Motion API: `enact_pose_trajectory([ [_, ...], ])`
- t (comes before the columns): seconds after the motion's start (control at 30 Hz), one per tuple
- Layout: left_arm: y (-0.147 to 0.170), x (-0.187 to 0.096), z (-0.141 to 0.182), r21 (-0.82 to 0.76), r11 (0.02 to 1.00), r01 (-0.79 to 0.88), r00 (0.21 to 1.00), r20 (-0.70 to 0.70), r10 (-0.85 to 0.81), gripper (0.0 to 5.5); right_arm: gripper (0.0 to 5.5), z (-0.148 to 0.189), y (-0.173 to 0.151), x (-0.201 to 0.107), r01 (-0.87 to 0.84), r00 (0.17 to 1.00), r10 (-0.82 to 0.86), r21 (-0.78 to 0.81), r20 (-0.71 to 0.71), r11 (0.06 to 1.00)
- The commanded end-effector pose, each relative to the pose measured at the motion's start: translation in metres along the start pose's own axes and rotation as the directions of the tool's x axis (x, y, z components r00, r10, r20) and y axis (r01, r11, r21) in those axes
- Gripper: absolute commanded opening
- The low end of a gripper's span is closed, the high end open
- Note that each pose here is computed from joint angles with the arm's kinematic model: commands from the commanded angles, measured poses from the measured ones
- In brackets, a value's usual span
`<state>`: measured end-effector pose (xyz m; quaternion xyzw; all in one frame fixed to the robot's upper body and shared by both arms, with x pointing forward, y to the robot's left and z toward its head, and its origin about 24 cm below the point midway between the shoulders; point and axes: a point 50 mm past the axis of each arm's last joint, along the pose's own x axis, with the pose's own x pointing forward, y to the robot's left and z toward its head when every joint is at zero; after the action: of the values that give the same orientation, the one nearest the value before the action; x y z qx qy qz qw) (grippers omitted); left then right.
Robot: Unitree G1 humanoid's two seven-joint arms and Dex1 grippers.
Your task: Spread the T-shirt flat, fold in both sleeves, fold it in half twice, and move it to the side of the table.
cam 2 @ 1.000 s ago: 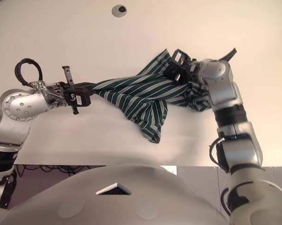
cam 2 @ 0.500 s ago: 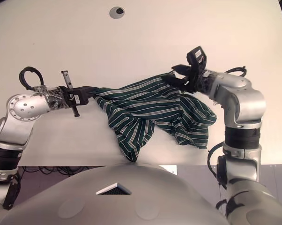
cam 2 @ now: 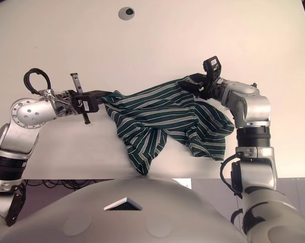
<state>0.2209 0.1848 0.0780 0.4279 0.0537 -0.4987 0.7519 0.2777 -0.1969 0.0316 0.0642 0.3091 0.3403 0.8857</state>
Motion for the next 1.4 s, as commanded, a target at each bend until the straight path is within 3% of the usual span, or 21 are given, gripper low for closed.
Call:
enact_pose_trajectory([
  [0.03,0.007,0.001,0.003,0.025,0.999,-0.025,1.0,0.014,0.024,0.0,2.66,-0.019,0.005,0.007,-0.043,0.997,0.048,0.081,-0.061,0.996],
  [0.33,0.015,0.001,-0.004,0.026,0.998,-0.056,0.998,-0.005,0.056,0.0,0.86,-0.023,0.007,0.005,-0.073,0.995,0.079,0.097,-0.062,0.993],
  [0.5,0.018,0.002,-0.009,0.02,0.997,-0.07,0.997,-0.019,0.07,0.0,0.02,-0.004,-0.002,0.001,-0.044,0.997,0.037,0.11,0.068,0.993],
  [0.7,0.044,0.006,-0.025,-0.072,0.981,-0.18,0.983,-0.062,0.175,0.0,0.02,0.049,-0.008,-0.015,-0.032,0.958,0.026,0.016,0.286,0.999],
  [0.9,0.106,0.02,-0.037,-0.184,0.919,-0.348,0.938,-0.069,0.341,0.0,0.02,0.115,-0.011,-0.027,0.028,0.887,0.029,-0.117,0.46,0.993],
  [1.17,0.189,0.026,-0.022,-0.25,0.824,-0.509,0.859,-0.087,0.504,0.0,0.02,0.21,-0.01,-0.038,0.174,0.793,0.026,-0.267,0.609,0.948],
  [1.4,0.249,0.006,0.013,-0.27,0.687,-0.674,0.729,-0.097,0.677,0.0,0.02,0.26,-0.008,-0.047,0.353,0.734,-0.053,-0.314,0.677,0.881],
])
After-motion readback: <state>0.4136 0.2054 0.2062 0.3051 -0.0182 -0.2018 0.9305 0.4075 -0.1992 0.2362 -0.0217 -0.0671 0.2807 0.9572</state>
